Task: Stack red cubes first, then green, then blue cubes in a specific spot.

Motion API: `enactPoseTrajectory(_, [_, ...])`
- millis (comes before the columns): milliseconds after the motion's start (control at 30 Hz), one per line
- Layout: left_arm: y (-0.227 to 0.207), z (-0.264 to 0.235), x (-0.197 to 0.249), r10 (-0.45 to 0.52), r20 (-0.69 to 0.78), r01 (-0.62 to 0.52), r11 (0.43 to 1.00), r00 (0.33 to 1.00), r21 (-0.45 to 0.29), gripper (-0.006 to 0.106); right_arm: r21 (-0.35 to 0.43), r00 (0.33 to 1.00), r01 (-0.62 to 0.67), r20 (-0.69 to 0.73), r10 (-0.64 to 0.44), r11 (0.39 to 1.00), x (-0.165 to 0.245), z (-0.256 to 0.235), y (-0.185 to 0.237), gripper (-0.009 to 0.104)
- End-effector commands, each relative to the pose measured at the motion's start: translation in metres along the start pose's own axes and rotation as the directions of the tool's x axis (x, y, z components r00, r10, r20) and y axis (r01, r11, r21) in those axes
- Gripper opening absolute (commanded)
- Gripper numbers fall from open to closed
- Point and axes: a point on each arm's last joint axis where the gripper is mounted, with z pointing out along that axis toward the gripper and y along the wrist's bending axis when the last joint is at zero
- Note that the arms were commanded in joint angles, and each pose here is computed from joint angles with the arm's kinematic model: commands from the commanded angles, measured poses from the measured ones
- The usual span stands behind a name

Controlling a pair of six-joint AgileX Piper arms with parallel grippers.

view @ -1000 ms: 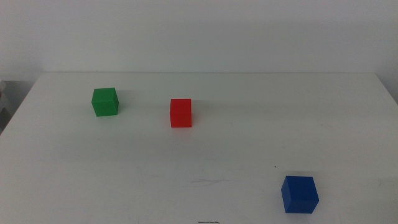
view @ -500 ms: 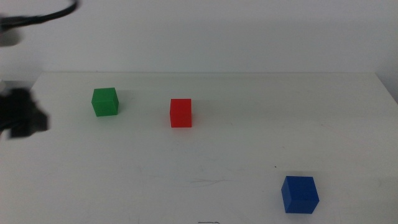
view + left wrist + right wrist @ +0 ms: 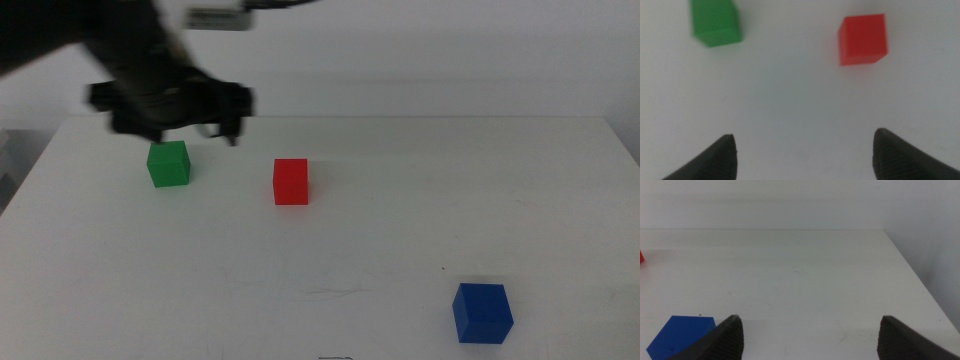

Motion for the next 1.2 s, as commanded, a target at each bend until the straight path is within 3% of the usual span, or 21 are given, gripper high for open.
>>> enactPoseTrajectory(0, [-0.012,-0.01,-0.02,-0.009,0.078,0.007,1.0,0.997,0.025,0.091,0.003,0.993,0.01,0.117,-0.01,1.0,-0.015,-0.004,0.0,0.092])
enactPoseTrajectory(467, [-0.067,0.061,-0.073,-0.006,0.049,0.001,0.996,0.999,0.087,0.091,0.003,0.993,0.01,0.118,-0.01,1.0,-0.016,-0.004,0.0,0.092])
enactPoseTrajectory(1167, [-0.082,0.141,-0.072,-0.039,0.021,0.037,0.996,0.999,0.083,0.091,0.003,0.993,0.01,0.118,-0.01,1.0,-0.016,-0.004,0.0,0.092])
